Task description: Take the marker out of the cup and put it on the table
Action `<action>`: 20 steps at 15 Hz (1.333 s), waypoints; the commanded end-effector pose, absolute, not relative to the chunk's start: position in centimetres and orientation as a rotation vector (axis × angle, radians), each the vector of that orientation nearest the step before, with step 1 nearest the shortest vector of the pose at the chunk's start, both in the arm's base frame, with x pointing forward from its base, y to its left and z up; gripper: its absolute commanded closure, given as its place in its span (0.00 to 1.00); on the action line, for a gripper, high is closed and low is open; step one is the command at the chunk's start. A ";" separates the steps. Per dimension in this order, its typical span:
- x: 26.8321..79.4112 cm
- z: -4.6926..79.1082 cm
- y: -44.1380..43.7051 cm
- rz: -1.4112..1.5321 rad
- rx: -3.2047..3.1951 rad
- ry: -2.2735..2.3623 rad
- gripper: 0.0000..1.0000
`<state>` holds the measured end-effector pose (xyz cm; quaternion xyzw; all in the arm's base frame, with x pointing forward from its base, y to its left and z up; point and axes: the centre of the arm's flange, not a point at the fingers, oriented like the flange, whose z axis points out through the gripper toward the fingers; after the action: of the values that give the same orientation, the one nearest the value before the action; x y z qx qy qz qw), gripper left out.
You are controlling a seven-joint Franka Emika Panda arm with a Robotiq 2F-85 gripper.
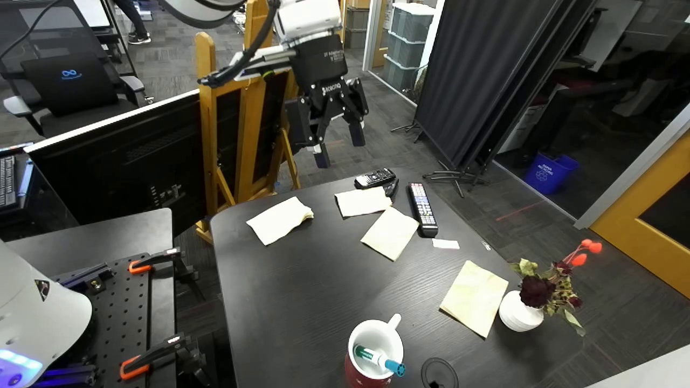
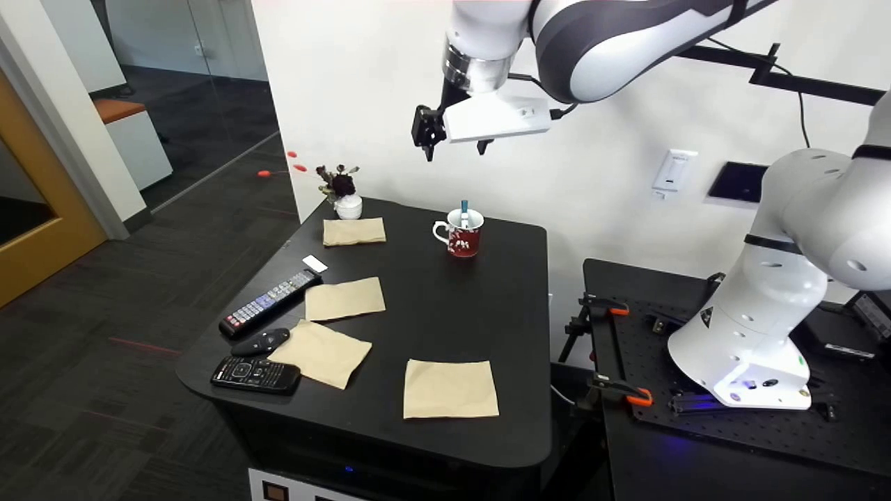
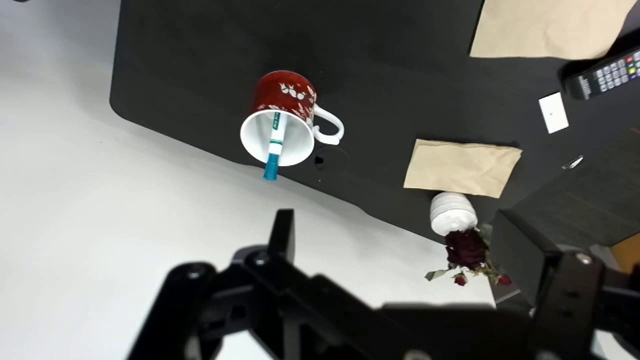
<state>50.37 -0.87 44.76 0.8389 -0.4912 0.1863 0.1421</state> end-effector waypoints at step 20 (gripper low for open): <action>50.3 33.5 -17.1 0.481 2.062 -1.905 0.00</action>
<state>50.30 -16.14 34.64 0.7191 -0.6636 0.1474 0.1445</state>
